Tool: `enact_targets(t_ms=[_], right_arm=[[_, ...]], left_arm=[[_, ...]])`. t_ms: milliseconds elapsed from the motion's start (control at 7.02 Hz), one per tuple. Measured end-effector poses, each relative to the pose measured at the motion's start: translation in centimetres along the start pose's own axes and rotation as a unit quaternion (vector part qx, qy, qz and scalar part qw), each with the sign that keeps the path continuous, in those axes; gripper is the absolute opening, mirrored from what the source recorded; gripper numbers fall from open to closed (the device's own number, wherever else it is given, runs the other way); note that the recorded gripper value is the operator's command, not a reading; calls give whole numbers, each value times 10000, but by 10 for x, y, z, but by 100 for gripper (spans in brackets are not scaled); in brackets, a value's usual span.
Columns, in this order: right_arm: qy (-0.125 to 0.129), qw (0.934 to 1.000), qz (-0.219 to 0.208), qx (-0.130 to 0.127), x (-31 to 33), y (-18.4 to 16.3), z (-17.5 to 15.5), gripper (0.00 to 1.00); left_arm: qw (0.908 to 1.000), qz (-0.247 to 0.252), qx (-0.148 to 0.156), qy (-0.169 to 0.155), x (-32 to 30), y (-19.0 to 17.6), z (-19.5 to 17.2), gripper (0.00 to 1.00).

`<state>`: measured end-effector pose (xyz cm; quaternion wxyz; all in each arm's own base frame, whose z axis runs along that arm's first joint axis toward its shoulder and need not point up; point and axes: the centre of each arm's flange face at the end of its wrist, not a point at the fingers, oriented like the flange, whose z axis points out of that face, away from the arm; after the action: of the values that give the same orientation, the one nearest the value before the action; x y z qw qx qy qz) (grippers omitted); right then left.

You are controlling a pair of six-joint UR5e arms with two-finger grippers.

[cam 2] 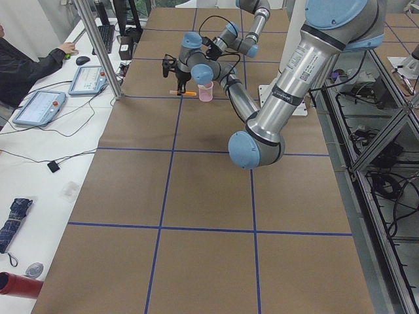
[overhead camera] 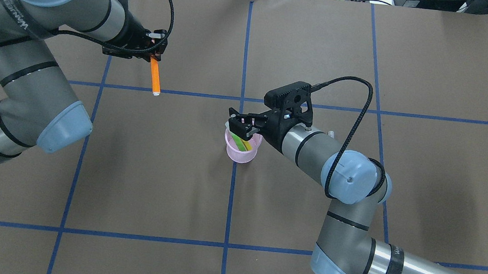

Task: Collect pens into pen holder
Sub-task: 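Release the highlighter into the cup and withdraw the right gripper toward the purple marker, then carry orange marker over cup with left gripper while right hovers above purple marker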

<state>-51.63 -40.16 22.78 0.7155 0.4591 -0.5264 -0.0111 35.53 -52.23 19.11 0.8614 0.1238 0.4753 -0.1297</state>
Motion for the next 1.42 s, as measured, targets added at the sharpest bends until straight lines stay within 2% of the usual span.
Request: enact_targets(t_ms=[142, 285, 427, 570, 712, 854, 997, 1139, 1282, 1424], right_arm=[[79, 9998, 156, -74, 7, -5, 2, 99], [214, 9987, 311, -330, 21, -17, 4, 99], [351, 9945, 560, -816, 44, -39, 4, 99], [520, 9832, 917, -1493, 77, -66, -2, 99], [812, 9629, 1335, -2198, 114, -88, -11, 99], [1179, 9415, 1672, -2677, 144, -99, -18, 99], [1564, 9228, 1885, -2973, 166, -99, -20, 99], [1883, 9070, 2011, -3184, 181, -94, -21, 99], [2077, 8972, 2073, -3301, 187, -89, -22, 99], [2158, 8938, 2095, -3328, 190, -87, -23, 99]], left_arm=[[9990, 197, 329, 219, 10, 2, -25, 0], [9949, 527, 719, 468, 20, 3, -48, 0], [9875, 888, 1093, 706, 27, 4, -64, 0], [9788, 1181, 1407, 904, 36, 11, -71, 0], [9699, 1388, 1702, 1048, 49, 31, -64, 0], [9633, 1519, 1890, 1155, 66, 63, -50, 0], [9580, 1593, 2020, 1267, 80, 95, -38, 0], [9514, 1596, 2223, 1411, 89, 118, -27, 0], [9450, 1553, 2415, 1565, 92, 130, -11, 0], [9398, 1496, 2569, 1686, 91, 135, 13, 0]])
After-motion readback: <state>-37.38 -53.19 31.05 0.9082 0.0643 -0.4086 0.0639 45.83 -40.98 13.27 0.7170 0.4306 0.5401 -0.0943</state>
